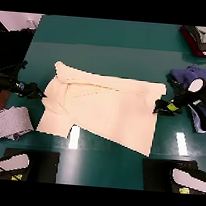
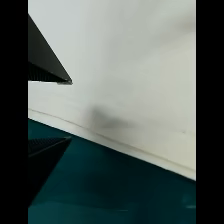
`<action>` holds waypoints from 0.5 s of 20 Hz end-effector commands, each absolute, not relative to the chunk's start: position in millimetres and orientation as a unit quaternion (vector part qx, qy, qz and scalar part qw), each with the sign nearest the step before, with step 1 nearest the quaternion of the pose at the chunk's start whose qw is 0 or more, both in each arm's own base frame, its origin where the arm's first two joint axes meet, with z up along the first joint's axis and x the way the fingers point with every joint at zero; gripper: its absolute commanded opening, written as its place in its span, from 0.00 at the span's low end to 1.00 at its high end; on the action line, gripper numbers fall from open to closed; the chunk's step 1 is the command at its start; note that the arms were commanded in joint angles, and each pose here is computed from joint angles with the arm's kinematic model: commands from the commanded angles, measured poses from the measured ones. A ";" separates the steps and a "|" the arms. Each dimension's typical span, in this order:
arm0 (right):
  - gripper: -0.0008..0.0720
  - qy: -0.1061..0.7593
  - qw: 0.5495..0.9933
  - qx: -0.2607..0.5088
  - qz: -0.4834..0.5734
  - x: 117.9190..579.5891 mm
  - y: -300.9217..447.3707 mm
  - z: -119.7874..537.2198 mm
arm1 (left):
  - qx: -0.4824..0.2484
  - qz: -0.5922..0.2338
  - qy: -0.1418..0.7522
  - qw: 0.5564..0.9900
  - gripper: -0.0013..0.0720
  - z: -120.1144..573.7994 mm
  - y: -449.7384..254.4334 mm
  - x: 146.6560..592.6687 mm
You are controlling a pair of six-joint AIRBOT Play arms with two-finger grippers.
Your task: Fold the shirts.
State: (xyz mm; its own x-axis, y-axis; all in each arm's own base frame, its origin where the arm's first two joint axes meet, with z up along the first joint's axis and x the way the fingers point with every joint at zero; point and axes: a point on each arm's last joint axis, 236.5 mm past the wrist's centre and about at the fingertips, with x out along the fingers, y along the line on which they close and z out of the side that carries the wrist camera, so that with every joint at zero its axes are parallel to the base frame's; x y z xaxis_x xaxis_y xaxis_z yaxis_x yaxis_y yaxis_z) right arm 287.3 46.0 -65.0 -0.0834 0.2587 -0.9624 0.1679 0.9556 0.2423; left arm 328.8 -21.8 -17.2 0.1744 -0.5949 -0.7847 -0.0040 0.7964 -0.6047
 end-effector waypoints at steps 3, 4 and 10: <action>0.55 0.749 0.646 0.146 0.027 290.2 44.3 -86.9 | -0.245 -0.203 0.609 0.726 0.05 -17.4 -21.5 328.9; 0.51 0.746 0.649 0.147 0.029 293.1 46.5 -89.2 | -0.245 -0.203 0.609 0.726 0.05 -17.4 -21.6 328.8; 0.03 0.665 0.733 0.138 0.038 362.6 45.4 -54.0 | -0.238 -0.200 0.615 0.725 0.05 -19.9 -18.9 326.2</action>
